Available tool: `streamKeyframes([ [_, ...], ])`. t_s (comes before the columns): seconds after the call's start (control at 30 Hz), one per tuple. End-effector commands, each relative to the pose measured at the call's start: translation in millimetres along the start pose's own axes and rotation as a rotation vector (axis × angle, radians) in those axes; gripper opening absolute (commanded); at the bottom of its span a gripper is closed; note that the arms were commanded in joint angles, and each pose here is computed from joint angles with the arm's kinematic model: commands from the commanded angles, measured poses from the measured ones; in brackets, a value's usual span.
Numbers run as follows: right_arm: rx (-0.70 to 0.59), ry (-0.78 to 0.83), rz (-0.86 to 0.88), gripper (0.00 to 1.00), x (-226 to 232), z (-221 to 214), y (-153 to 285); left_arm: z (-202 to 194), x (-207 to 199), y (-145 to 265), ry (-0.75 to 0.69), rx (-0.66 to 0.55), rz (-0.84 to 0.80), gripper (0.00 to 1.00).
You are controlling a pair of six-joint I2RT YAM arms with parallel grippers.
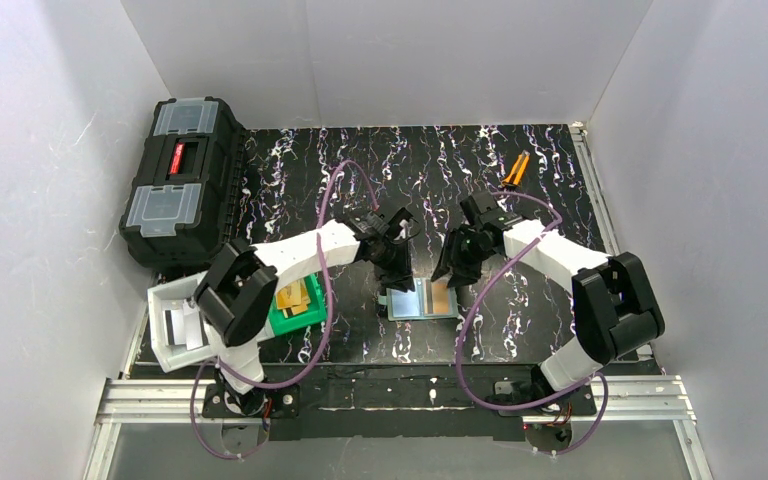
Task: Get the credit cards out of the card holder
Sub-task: Remove the credit card from the card holder.
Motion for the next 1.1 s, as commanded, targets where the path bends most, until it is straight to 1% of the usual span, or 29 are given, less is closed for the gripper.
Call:
streamKeyframes([
  [0.0, 0.062, 0.017, -0.053, 0.49, -18.0, -27.0, -6.4, -6.2, -26.8, -14.5, 0.029, 0.085, -0.116, 0.21],
  [0.1, 0.075, 0.029, -0.066, 0.48, -23.9, -32.6, -9.2, -7.2, -30.1, -25.2, 0.046, 0.112, -0.132, 0.21],
  [0.4, 0.102, 0.041, -0.080, 0.33, -28.1, -32.7, -18.1, -11.2, -20.7, -45.1, 0.068, 0.149, -0.099, 0.20],
  [0.63, 0.119, 0.039, -0.104, 0.30, -33.6, -34.9, -23.5, -13.5, -15.3, -52.3, 0.071, 0.166, -0.082, 0.20],
  [0.9, 0.152, 0.042, -0.116, 0.22, -33.9, -41.4, -32.5, -17.1, -10.1, -58.1, 0.079, 0.182, -0.078, 0.20],
  [1.07, 0.163, 0.049, -0.122, 0.20, -32.3, -43.8, -35.6, -21.7, -10.0, -64.0, 0.091, 0.204, -0.103, 0.18],
])
Point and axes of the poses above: each gripper's point midway between its finger pads, its own y axis back along the fingers, its own x axis along the line the jaws close on, z = x × y, the point moved 1 cm from there along y, back along the fingers, and after that the axes turned 15 degrees about y, right-handed, at the moved point
